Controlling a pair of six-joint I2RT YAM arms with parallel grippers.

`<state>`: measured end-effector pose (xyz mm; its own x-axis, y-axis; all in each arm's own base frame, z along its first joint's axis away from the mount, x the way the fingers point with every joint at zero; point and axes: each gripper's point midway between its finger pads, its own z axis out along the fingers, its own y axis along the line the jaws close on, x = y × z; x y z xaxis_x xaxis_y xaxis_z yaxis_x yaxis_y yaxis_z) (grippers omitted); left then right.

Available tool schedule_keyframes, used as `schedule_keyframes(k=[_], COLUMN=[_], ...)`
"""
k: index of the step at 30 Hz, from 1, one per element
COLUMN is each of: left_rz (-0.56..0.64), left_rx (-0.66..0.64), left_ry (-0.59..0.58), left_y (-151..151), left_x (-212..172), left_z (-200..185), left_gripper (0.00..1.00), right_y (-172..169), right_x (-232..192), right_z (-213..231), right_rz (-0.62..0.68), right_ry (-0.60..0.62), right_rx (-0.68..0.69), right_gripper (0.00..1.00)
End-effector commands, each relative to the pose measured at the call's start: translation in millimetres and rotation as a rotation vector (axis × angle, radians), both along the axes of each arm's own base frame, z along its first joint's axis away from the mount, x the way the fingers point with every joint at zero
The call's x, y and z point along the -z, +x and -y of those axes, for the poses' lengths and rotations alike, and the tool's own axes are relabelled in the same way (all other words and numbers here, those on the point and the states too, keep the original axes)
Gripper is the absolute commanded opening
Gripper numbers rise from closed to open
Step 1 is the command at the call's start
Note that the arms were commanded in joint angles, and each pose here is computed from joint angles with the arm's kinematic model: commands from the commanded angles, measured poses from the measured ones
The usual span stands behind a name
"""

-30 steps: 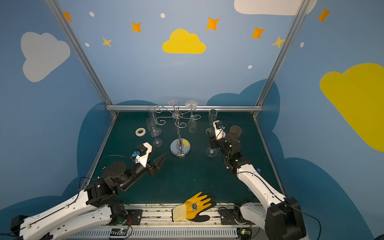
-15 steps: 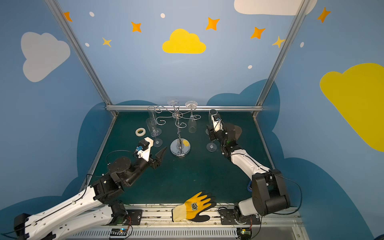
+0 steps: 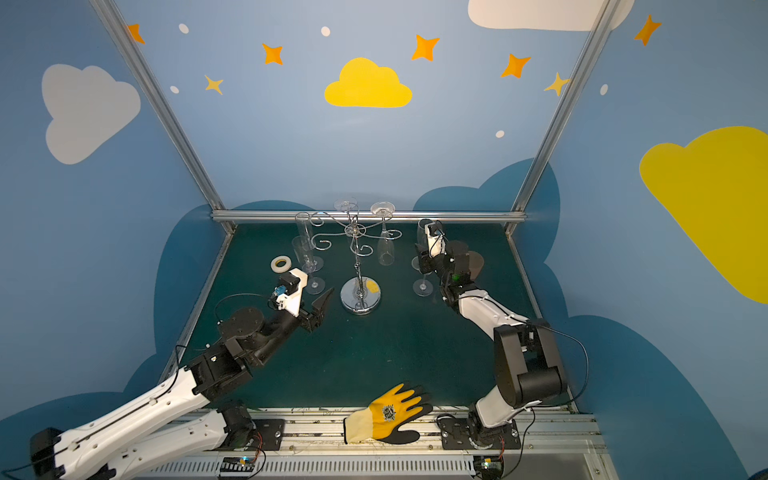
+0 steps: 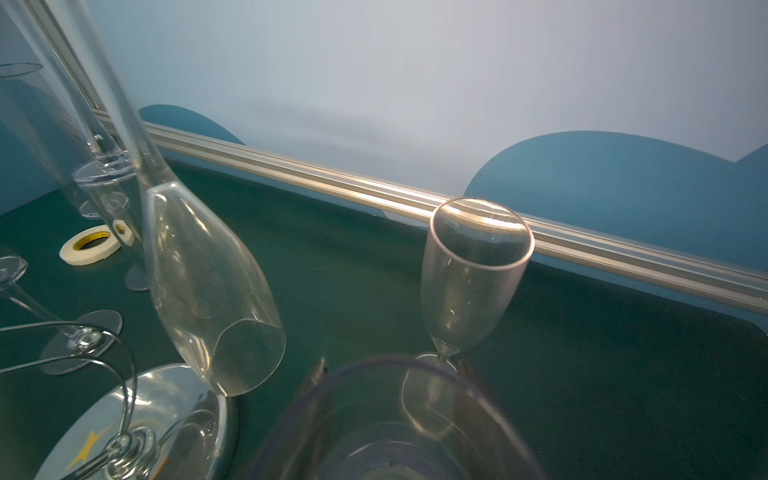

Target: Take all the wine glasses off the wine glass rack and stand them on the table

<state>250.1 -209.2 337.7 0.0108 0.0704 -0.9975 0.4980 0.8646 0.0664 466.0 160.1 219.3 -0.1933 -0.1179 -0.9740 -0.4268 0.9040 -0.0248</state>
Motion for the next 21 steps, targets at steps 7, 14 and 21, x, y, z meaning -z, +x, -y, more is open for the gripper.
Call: schedule_keyframes(k=[7,14,21], left_rz=[0.043,0.030,0.024], left_rx=[0.011,0.014,0.017], left_ry=[-0.058,-0.066,-0.078], left_y=[-7,-11,-14], left_x=[-20,-16,-15], left_z=[-7,-11,-14], left_gripper=[0.69,0.69,0.69], right_y=[16,15,12], right_x=[-8,3,12], right_z=[1,0,-1], right_rz=[0.068,0.102,0.091], right_ry=[0.065,0.065,0.054], right_rx=[0.031,0.023,0.015], right_gripper=[0.26,0.29,0.33])
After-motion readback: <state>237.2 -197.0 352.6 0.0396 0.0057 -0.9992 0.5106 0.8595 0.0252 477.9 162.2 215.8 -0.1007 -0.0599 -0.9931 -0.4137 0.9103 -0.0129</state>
